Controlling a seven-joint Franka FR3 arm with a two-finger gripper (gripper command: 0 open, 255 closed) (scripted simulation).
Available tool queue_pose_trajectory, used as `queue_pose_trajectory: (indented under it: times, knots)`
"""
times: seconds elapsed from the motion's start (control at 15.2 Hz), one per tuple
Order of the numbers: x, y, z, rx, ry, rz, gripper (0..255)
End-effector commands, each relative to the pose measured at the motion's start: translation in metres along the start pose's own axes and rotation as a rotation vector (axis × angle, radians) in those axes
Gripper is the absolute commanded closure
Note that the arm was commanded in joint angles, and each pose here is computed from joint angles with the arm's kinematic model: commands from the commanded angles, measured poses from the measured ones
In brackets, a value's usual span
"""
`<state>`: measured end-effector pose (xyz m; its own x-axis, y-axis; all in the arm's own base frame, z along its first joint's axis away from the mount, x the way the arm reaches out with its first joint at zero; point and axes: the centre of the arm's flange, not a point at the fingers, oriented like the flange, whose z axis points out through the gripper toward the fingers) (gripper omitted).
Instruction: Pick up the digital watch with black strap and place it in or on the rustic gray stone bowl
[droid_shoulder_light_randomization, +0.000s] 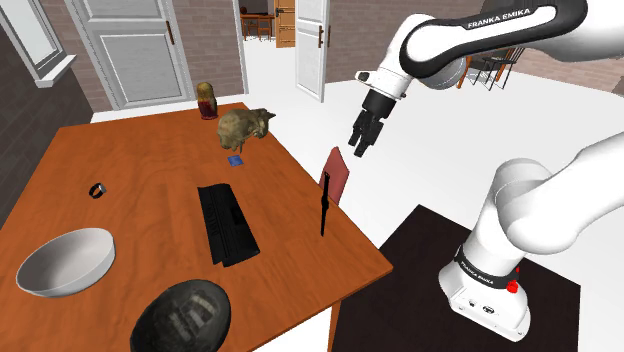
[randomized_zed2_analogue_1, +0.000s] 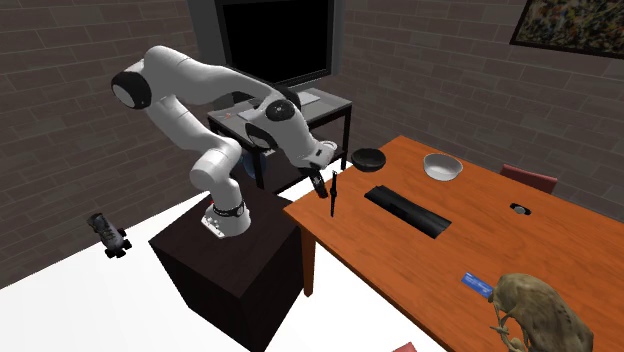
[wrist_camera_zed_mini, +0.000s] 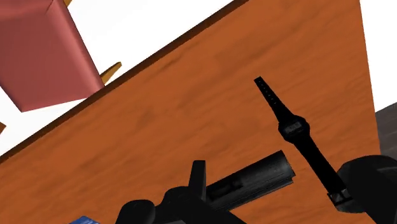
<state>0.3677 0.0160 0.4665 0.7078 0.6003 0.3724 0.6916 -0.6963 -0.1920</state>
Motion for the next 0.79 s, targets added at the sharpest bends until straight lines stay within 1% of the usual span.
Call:
queue_pose_trajectory:
  times: [0.0, 0.46, 0.53, 0.73]
  knots:
    - [0.004, 0.003, 0.024, 0.054, 0.030, -0.110, 0]
    - [0.015, -0.006, 0.110, 0.247, 0.124, -0.468, 0]
    - [0.016, -0.008, 0.115, 0.260, 0.130, -0.491, 0]
    - [0.017, -0.012, 0.130, 0.260, 0.130, -0.491, 0]
